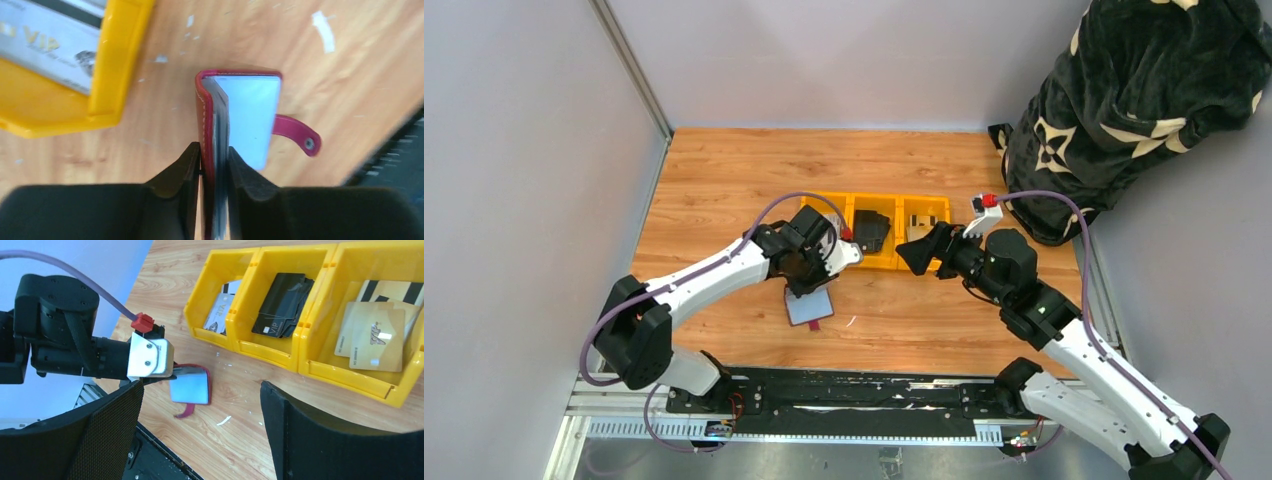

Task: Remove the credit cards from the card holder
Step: Place the card holder at the center of the board.

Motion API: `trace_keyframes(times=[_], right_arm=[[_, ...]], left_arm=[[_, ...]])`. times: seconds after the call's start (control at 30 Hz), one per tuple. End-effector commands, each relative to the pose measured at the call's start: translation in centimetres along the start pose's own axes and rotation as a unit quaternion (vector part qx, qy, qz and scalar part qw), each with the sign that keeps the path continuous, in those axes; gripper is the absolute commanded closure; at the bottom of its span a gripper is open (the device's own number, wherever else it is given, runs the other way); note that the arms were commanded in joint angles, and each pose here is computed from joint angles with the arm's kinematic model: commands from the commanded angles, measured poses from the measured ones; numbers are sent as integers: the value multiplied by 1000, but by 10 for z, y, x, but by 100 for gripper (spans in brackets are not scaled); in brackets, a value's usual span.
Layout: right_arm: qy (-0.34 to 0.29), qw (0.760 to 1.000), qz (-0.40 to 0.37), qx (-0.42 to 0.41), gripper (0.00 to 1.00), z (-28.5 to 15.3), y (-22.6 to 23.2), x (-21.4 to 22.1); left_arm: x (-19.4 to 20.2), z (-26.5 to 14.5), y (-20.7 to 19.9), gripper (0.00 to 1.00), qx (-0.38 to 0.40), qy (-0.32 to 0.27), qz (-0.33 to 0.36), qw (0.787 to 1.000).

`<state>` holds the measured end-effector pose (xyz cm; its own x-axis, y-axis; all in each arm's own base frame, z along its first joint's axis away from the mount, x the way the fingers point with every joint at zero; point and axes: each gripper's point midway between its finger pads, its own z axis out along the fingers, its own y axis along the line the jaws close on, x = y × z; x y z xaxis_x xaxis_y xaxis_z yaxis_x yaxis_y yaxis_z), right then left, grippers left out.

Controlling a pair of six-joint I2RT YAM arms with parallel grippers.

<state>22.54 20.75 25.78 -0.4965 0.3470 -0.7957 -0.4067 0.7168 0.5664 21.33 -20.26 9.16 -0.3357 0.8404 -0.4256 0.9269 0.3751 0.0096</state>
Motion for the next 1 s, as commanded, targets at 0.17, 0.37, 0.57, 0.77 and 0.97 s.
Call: trace_keyframes(times=[0.17, 0.37, 0.57, 0.77, 0.97], right_arm=[[19, 999, 13, 33, 9, 7, -16, 8], [23, 999, 20, 30, 9, 9, -14, 10], [27, 999, 23, 34, 9, 6, -17, 14], [29, 998, 28, 40, 9, 4, -21, 18], [28, 998, 28, 46, 9, 0, -23, 18]], left_arm=[[24, 18, 53, 51, -175, 22, 110, 978], [47, 34, 13, 46, -104, 26, 97, 990], [39, 24, -33, 44, -14, -16, 66, 998], [45, 32, -51, 54, 35, -25, 90, 995], [43, 52, -34, 62, 14, 11, 94, 995]])
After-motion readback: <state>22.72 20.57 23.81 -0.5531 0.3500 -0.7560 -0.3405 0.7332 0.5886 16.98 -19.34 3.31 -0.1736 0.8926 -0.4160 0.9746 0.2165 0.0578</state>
